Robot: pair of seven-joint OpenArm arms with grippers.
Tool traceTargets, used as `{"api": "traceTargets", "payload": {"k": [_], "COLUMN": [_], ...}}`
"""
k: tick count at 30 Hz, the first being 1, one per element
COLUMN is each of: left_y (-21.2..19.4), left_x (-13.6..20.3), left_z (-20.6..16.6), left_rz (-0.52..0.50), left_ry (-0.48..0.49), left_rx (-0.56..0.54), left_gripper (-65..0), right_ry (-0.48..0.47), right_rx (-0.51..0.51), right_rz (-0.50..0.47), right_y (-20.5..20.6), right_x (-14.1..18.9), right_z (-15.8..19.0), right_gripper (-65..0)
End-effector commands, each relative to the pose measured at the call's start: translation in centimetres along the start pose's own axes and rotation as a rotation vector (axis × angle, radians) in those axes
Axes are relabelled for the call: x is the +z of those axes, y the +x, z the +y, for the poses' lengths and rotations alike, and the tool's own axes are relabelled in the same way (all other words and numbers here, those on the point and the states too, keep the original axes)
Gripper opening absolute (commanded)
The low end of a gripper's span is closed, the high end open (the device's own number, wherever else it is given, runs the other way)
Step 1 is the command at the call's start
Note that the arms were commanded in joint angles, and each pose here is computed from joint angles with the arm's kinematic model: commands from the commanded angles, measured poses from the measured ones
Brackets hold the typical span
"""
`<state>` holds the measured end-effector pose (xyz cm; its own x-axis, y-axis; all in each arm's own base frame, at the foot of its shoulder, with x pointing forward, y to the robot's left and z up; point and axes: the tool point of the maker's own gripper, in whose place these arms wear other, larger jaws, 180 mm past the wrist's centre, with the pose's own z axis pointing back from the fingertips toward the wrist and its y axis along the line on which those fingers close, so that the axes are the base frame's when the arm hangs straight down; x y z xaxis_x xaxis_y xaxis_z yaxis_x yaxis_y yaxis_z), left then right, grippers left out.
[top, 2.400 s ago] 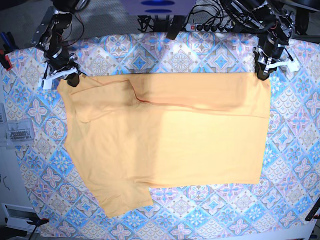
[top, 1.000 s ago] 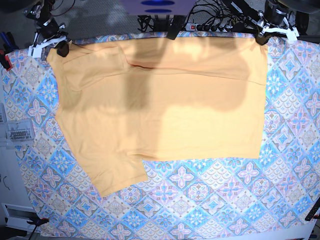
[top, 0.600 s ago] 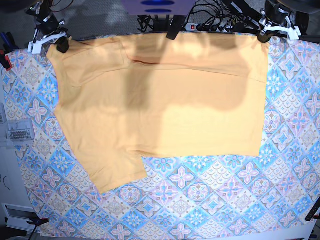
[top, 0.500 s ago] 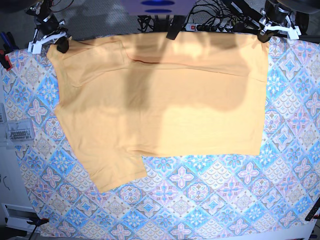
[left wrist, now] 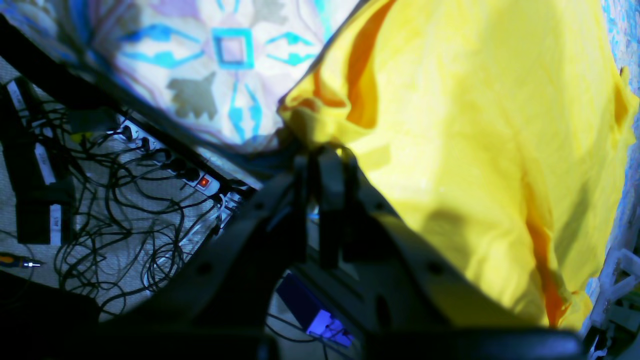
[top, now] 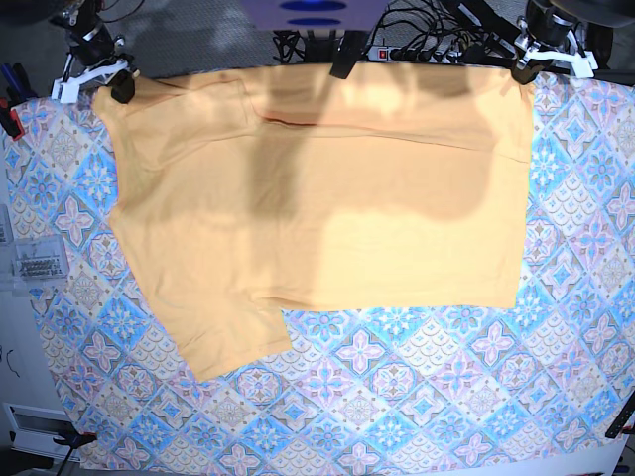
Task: Fold the T-shirt properly
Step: 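Hold the shirt edge raised with both grippers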
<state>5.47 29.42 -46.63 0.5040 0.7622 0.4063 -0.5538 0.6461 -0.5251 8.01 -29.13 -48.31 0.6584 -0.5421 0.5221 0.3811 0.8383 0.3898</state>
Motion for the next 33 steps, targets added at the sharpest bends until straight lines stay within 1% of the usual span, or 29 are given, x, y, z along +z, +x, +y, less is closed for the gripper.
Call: {"api": "traceTargets", "payload": {"k": [1,3,6,8,11,15,18,20,23,28,33], "left_y": [1.2,1.2,1.2,1.1,0.6,0.6,0.5,0.5,-0.3,-0.6,-1.6], "left_x": [0.6,0.6,0.5,0.5,0.6,0.6,0.6,0.6,0.6,0.7,1.0], "left_z": [0.1,0.1,0.1,0.1,0.1,0.1,0.1,-0.1,-0.2,-0.1,0.9], "left_rz": [-0.033,-0.033,-0.033,-0.030,0.003,0.008,0.012,0.016,0.060,0.073,0.115], "left_ry": [0.000,0.000,0.000,0.000,0.001,0.001,0.001,-0.012,-0.019,-0.017,0.030], "left_rx": [-0.022,-0.022,-0.020,-0.020,-0.023,-0.025,-0.026,-0.046,-0.056,-0.057,-0.080], "left_gripper": [-60.7,-56.5,-53.1,-52.1,-50.4,-47.9,-47.8,-47.8,-47.7,-47.7,-47.8], "right_ry": [-0.065,-0.065,-0.065,-0.064,-0.061,-0.061,-0.063,-0.063,-0.063,-0.063,-0.064], "right_rx": [0.011,0.011,0.011,0.011,0.012,0.011,0.011,0.011,0.011,0.011,0.011], "right_rz": [0.030,0.030,0.030,0.028,0.032,0.028,0.027,0.027,0.027,0.028,0.030], "right_y": [-0.2,-0.2,-0.2,-0.2,-0.3,-0.1,-0.1,-0.1,-0.1,-0.1,-0.2], "right_x": [0.8,0.8,0.8,0.8,0.7,0.7,0.7,0.7,0.7,0.7,0.8], "right_z": [-1.8,-1.8,-1.8,-1.8,-1.6,-1.7,-1.7,-1.7,-1.7,-1.7,-1.8], "right_gripper": [-51.3,-49.2,-45.8,-43.1,-37.4,-30.4,-23.4,-20.5,-18.1,-17.5,-17.5]}}
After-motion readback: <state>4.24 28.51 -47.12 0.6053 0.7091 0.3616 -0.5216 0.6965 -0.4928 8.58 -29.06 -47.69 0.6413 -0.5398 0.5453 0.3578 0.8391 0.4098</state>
